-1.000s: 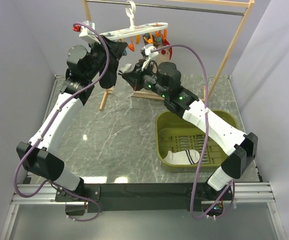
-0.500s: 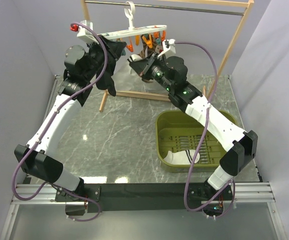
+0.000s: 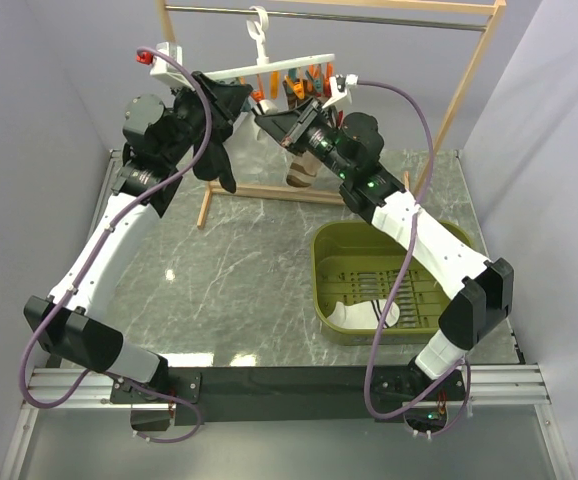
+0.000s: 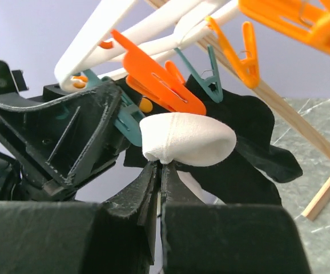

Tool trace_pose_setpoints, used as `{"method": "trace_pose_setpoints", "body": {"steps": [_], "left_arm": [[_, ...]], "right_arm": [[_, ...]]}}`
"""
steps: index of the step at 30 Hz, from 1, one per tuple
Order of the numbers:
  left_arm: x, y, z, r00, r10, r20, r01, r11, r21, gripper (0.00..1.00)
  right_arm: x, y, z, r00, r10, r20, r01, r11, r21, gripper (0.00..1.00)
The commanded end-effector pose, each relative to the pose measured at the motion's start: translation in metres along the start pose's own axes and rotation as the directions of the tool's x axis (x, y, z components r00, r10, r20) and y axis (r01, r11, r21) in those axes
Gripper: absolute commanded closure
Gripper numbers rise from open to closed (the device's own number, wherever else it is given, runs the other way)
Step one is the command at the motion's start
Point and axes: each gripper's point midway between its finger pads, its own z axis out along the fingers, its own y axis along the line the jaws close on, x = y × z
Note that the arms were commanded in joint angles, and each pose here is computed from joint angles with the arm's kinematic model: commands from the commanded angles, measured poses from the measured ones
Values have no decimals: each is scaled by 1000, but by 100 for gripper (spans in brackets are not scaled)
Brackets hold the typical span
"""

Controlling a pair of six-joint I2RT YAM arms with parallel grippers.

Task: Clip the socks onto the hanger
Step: Clamp the sock onto the hanger.

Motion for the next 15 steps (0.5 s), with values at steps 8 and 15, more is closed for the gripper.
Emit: {"method": "trace_pose_setpoints", "body": {"steps": [8,15], "left_arm": [[-40,-42,-14,994,65,87,-75,989,125,76],[-29,-39,-9,996,70,55,-77,987,139,76]], "right_arm": [[4,-9,0,938,-335,-90,334,942,-17,100],[21,-8,0,841,-524,-135,520,851,-65,100]]}}
